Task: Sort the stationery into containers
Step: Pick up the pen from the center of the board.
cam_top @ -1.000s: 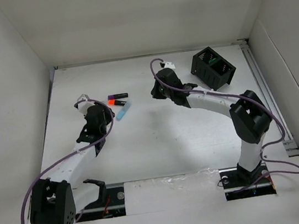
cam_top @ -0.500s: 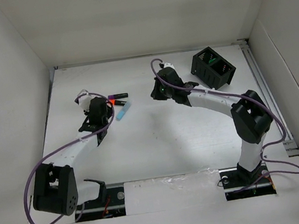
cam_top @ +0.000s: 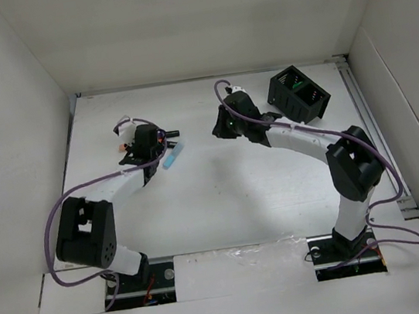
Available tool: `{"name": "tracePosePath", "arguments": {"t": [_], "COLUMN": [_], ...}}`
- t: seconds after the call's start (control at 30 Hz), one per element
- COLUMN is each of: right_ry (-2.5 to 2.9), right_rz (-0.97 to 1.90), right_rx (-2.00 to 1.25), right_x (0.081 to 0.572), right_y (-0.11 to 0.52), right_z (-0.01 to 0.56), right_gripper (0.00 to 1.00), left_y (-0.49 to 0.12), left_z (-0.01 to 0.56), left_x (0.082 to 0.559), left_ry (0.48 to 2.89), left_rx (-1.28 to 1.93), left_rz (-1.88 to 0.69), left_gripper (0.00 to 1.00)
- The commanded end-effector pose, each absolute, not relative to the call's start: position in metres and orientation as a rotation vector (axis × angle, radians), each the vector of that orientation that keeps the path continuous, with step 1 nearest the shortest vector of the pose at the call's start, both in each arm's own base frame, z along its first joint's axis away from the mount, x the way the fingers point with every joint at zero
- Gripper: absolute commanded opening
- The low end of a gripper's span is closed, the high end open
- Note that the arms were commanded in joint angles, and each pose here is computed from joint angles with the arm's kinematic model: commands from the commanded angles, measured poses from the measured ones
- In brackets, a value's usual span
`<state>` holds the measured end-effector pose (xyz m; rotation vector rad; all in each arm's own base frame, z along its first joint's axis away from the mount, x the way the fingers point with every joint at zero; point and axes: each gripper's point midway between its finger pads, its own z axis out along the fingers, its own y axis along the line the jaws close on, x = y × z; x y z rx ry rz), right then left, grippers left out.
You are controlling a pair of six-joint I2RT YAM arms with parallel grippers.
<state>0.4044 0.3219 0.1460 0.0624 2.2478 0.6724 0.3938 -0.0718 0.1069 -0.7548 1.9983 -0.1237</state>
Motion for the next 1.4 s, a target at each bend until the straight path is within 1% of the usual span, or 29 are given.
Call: {"name": "tracePosePath", "arguments": {"t": [0.0,0.03,0.07,0.27,0.37,0.4,0.53,0.73,0.8,0.93,1.0,1.03,1.07,1.1,1.13,1.23,1.3,1.33,1.37], "right_ry": [2.22,2.22,2.218,2.22,2.227,2.227,2.227,2.229,2.229,2.227,2.227,2.235,2.235,2.238,2.247,2.25,2.25,2.25,2.25], "right_rz": [0.704,0.704,0.699,0.704,0.694,0.694,0.694,0.698,0.698,0.693,0.693,0.689,0.689,0.698,0.694,0.703,0.703,0.703,0.703], "right_rx": [0.044,0.044,0.034,0.038,0.048,0.048,0.048,0.052,0.052,0.063,0.063,0.085,0.085,0.08,0.08,0.075,0.075,0.075,0.075], "right_x": [0.406,0.406,0.406,0.408,0.409,0.409,0.409,0.411,0.411,0.414,0.414,0.415,0.415,0.414,0.414,0.415,0.415,0.415,0.415], "right_y": [0.321,0.321,0.32,0.318,0.313,0.313,0.313,0.311,0.311,0.307,0.307,0.302,0.302,0.303,0.304,0.306,0.306,0.306,0.306], "right_z": [0.16,0.16,0.16,0.16,0.156,0.156,0.156,0.156,0.156,0.156,0.156,0.152,0.152,0.152,0.148,0.147,0.147,0.147,0.147], "right_gripper": [0.19,0.21,0.23,0.25,0.27,0.27,0.27,0.27,0.27,0.28,0.29,0.29,0.29,0.29,0.29,0.29,0.29,0.29,0.3], "left_y": [-0.078,-0.079,-0.082,-0.093,-0.105,-0.113,-0.139,-0.143,-0.145,-0.144,-0.146,-0.143,-0.14,-0.139,-0.136,-0.135,-0.136,-0.134,-0.135], "left_z": [0.118,0.106,0.108,0.082,0.083,0.075,0.072,0.048,0.05,0.04,0.046,0.041,0.044,0.059,0.059,0.071,0.087,0.076,0.081], "left_x": [0.41,0.413,0.418,0.434,0.445,0.442,0.443,0.44,0.441,0.425,0.421,0.41,0.408,0.408,0.403,0.404,0.414,0.415,0.423], "left_ry": [1.967,1.993,1.992,2.041,2.047,2.072,2.083,2.134,2.139,2.172,2.162,2.172,2.158,2.113,2.11,2.079,2.049,2.077,2.062], "left_rx": [-0.766,-0.766,-0.771,-0.761,-0.743,-0.723,-0.65,-0.644,-0.641,-0.628,-0.622,-0.614,-0.618,-0.625,-0.625,-0.631,-0.642,-0.643,-0.649], "left_rz": [-0.122,-0.102,-0.118,-0.119,-0.145,-0.143,-0.125,-0.093,-0.102,-0.125,-0.165,-0.145,-0.144,-0.169,-0.171,-0.182,-0.176,-0.135,-0.128], "left_gripper": [0.31,0.31,0.32,0.32,0.32,0.32,0.32,0.35,0.36,0.36,0.36,0.36,0.36,0.36,0.36,0.39,0.41,0.42,0.45]}}
